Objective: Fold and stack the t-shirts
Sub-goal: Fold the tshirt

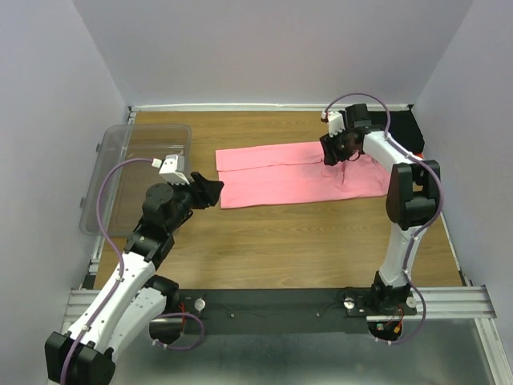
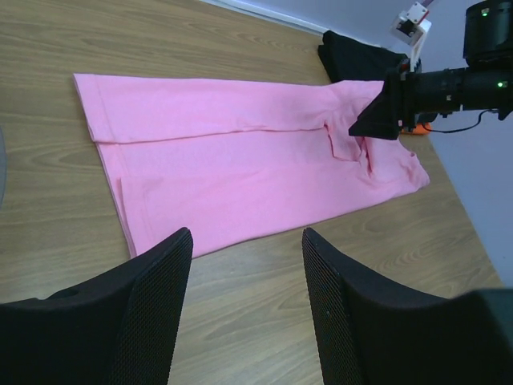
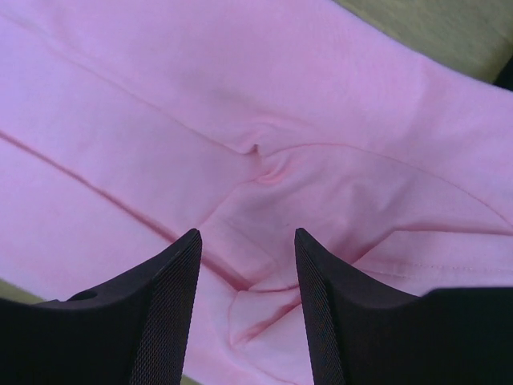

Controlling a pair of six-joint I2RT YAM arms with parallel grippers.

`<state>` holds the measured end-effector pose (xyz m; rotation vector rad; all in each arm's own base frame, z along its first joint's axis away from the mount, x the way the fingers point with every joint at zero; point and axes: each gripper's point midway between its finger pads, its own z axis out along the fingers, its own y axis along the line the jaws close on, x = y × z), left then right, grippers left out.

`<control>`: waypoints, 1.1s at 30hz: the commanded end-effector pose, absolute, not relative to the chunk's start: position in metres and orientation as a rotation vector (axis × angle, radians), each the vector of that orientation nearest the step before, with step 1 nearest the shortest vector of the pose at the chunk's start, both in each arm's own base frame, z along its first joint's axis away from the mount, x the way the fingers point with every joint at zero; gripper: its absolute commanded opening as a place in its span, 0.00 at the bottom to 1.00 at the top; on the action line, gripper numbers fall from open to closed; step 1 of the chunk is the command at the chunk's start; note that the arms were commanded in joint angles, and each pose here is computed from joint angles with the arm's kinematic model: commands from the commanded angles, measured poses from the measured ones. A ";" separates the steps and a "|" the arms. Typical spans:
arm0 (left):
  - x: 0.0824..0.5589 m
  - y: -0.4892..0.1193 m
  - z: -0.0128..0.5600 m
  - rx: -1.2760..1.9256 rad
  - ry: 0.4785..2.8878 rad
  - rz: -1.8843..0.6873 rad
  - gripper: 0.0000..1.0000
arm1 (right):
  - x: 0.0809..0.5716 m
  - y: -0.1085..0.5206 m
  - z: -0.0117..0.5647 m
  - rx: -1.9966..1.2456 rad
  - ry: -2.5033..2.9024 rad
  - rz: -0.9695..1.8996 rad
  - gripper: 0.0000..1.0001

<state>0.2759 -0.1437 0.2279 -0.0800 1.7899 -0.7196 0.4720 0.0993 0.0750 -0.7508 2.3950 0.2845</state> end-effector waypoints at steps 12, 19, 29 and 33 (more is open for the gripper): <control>0.277 -0.141 0.208 -0.084 1.860 -0.685 0.65 | 0.471 0.070 0.038 -0.680 2.524 0.004 0.56; 0.276 -0.142 0.208 -0.083 1.858 -0.690 0.65 | 0.460 0.068 0.029 -0.685 2.565 0.013 0.54; 0.276 -0.144 0.208 -0.073 1.858 -0.697 0.65 | 0.446 0.060 0.022 -0.700 2.605 -0.025 0.35; 0.276 -0.143 0.209 -0.076 1.852 -0.700 0.65 | 0.445 0.062 0.038 -0.693 2.572 -0.023 0.20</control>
